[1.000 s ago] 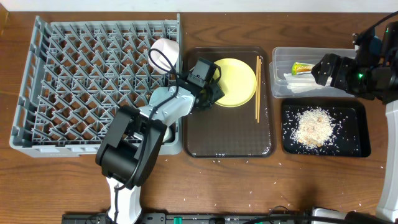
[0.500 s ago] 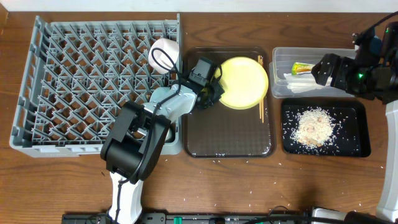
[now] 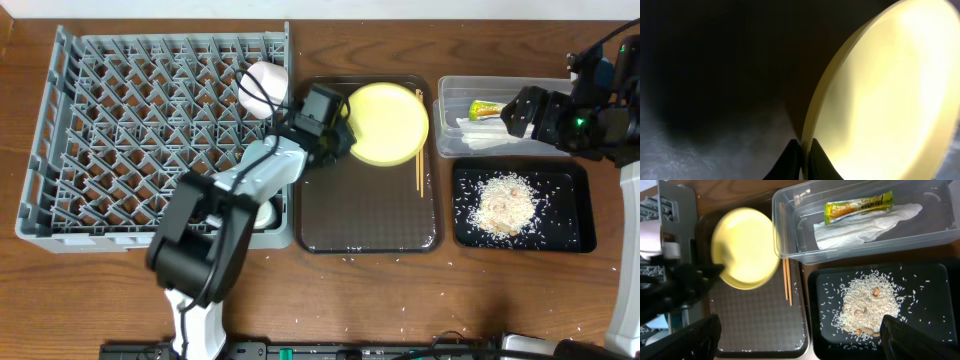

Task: Sort waste into correct bins and load items into the dishwasher
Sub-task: 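Lift the yellow plate and swing it over the rack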

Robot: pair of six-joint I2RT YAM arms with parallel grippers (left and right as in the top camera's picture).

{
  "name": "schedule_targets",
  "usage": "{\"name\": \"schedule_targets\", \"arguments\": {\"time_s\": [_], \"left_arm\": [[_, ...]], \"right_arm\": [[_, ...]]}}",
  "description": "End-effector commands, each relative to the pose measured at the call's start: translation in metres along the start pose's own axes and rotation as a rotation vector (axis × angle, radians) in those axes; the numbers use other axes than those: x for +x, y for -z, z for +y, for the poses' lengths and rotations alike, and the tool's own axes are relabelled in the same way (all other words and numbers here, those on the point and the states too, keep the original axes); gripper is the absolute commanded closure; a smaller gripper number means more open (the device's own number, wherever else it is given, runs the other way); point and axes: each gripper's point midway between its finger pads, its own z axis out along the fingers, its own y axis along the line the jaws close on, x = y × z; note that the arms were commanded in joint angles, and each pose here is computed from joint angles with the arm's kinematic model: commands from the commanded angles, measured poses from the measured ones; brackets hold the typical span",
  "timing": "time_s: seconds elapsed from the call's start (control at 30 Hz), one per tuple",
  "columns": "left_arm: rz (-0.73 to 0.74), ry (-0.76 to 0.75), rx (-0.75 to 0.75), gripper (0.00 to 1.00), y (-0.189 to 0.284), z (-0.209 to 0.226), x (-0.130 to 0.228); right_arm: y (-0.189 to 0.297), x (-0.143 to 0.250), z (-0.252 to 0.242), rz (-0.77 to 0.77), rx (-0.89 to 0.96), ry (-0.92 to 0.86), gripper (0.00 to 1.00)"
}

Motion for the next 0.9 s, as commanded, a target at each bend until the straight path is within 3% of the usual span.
{"name": "schedule_targets", "arguments": {"time_s": [0.0,0.33,0.57,0.87], "left_arm": [[-0.063,-0.043,0.067,0.93,0.030,-0.024,-0.018],[-0.158,-0.163,0.160,0.93,0.086,-0.056,-0.038],[-0.256,-0.240,0.145,0.93,0.148,-0.045,-0.071],[-0.492,-0.310,-0.158,0.93,0.236,0.033,-0.131]], "right_arm": [[0.003,-0.002,-0.001,-0.010,0.003,-0.005,0.01],[0.003,-0.002,-0.001,-0.010,0.003,-0.005,0.01],[0.003,-0.002,-0.001,-0.010,0.003,-0.005,0.01],[0.003,-0.002,-0.001,-0.010,0.003,-0.005,0.01]]}}
